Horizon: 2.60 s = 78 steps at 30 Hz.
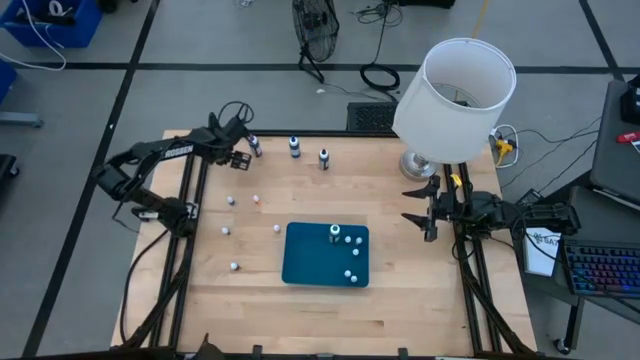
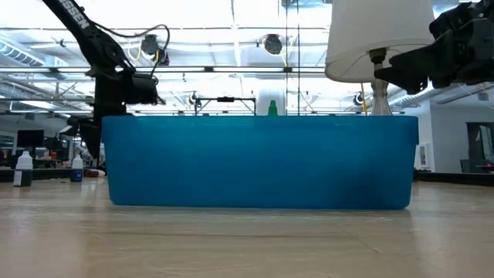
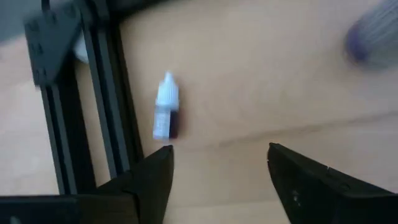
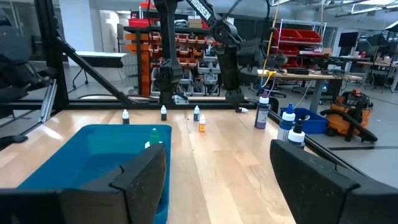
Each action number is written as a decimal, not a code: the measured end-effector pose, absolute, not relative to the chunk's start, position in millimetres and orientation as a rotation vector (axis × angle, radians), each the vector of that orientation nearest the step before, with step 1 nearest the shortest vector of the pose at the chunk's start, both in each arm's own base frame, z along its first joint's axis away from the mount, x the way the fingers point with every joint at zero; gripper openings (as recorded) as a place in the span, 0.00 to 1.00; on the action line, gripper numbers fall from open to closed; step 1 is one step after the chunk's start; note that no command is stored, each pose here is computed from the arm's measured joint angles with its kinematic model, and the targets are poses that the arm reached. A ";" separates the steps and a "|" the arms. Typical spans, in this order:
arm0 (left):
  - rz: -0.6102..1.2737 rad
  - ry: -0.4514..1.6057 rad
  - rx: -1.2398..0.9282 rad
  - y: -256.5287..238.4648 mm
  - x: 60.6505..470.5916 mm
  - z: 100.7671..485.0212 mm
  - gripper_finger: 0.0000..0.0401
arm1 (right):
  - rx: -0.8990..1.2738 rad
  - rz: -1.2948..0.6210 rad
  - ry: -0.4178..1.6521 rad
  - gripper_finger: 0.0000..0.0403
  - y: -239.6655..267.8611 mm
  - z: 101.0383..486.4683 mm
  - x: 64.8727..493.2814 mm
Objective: Pick & Place food coloring
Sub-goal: Put the large purple food coloring bottle into the blue bin
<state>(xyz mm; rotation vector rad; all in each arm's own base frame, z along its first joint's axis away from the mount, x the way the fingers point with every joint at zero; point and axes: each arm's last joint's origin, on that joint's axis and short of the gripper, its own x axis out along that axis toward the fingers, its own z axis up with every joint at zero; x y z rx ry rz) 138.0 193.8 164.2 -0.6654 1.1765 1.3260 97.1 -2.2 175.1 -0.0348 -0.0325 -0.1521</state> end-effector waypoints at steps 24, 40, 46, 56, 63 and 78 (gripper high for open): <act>1.471 1.066 -0.600 245.1 176.9 211.5 0.01 | -0.034 -0.151 -0.041 0.68 -2.2 177.1 96.8; 1.586 1.237 -0.721 248.5 160.3 172.8 0.00 | -0.033 -0.151 -0.043 0.69 -2.2 177.5 96.7; 1.519 1.215 -0.654 233.4 166.4 192.4 0.00 | -0.033 -0.151 -0.043 0.67 -2.1 177.5 96.7; 1.149 1.163 -0.456 211.9 188.2 224.6 0.03 | -0.033 -0.150 -0.043 0.68 -2.1 177.5 96.7; 0.933 1.051 -0.309 192.6 202.0 250.6 0.21 | -0.034 -0.150 -0.043 0.67 -2.1 177.5 96.7; 0.892 1.179 -0.375 212.1 207.9 214.7 0.69 | -0.033 -0.151 -0.043 0.68 -2.2 177.6 96.7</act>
